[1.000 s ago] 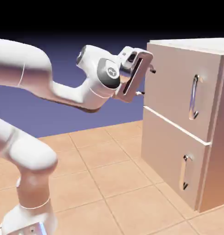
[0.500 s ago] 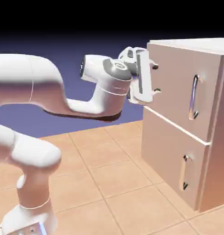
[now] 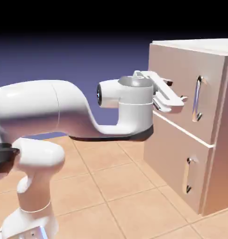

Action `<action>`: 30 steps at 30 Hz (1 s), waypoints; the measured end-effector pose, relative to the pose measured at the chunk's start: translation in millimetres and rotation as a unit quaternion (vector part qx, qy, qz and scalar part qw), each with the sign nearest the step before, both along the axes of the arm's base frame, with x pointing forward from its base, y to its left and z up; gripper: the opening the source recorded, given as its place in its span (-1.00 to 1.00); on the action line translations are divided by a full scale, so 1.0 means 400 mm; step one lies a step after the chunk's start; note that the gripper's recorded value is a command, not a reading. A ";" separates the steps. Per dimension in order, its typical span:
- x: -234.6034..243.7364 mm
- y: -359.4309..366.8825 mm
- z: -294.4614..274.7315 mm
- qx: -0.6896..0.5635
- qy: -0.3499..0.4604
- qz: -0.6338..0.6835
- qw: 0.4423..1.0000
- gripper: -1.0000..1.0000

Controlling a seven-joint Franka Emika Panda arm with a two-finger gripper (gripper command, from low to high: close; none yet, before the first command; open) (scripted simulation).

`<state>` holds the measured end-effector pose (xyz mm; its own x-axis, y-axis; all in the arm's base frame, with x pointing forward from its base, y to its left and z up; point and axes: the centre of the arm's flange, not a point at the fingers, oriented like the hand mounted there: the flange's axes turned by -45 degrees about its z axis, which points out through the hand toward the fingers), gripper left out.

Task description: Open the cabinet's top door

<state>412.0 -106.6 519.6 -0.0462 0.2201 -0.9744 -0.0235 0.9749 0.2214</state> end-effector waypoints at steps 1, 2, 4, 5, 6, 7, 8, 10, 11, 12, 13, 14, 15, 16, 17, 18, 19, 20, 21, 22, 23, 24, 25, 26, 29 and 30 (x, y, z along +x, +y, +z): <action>0.008 -0.009 -0.013 -0.022 -0.005 0.002 1.000 0.00; 0.017 -0.018 -0.026 -0.043 -0.010 0.003 0.999 0.00; 0.034 -0.036 -0.053 -0.087 -0.019 0.006 0.996 0.00; 0.043 -0.044 -0.068 -0.108 -0.024 0.008 0.994 0.00; 0.044 -0.045 -0.069 -0.111 -0.024 0.008 0.994 0.00; 0.044 -0.045 -0.069 -0.111 -0.024 0.008 0.994 0.00; 0.069 -0.046 -0.069 -0.110 -0.024 0.008 0.994 0.00; 0.121 -0.044 -0.069 -0.110 -0.024 0.008 0.994 0.00; 0.146 -0.042 -0.069 -0.110 -0.024 0.008 0.994 0.00; 0.169 -0.040 -0.069 -0.111 -0.024 0.008 0.994 -1.00; 0.169 -0.040 -0.069 -0.111 -0.024 0.008 0.994 -1.00; 0.169 -0.040 -0.069 -0.111 -0.024 0.008 0.994 -1.00; 0.151 -0.034 -0.069 -0.110 -0.023 -0.001 0.994 -1.00; 0.135 -0.029 -0.069 -0.111 -0.022 -0.010 0.994 -1.00; 0.119 -0.023 -0.069 -0.112 -0.022 -0.018 0.993 -1.00; 0.104 -0.017 -0.069 -0.111 -0.021 -0.025 0.993 -1.00; 0.091 -0.012 -0.069 -0.110 -0.020 -0.032 0.993 -1.00; 0.079 -0.006 -0.068 -0.110 -0.019 -0.039 0.993 -1.00; 0.065 -0.001 -0.069 -0.112 -0.019 -0.045 0.992 -1.00; 0.049 0.006 -0.069 -0.112 -0.018 -0.053 0.992 -1.00; 0.032 0.015 -0.069 -0.112 -0.017 -0.062 0.992 -1.00; 0.014 0.024 -0.069 -0.112 -0.016 -0.072 0.991 -1.00; -0.004 0.033 -0.069 -0.113 -0.014 -0.082 0.990 -1.00; -0.023 0.043 -0.069 -0.113 -0.013 -0.092 0.989 -1.00; -0.082 0.079 -0.069 -0.113 -0.010 -0.124 0.986 -1.00; -0.101 0.092 -0.069 -0.113 -0.008 -0.135 0.984 -1.00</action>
<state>371.6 -69.9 492.0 0.0005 -0.0008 -1.0000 0.2410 0.9705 -0.0006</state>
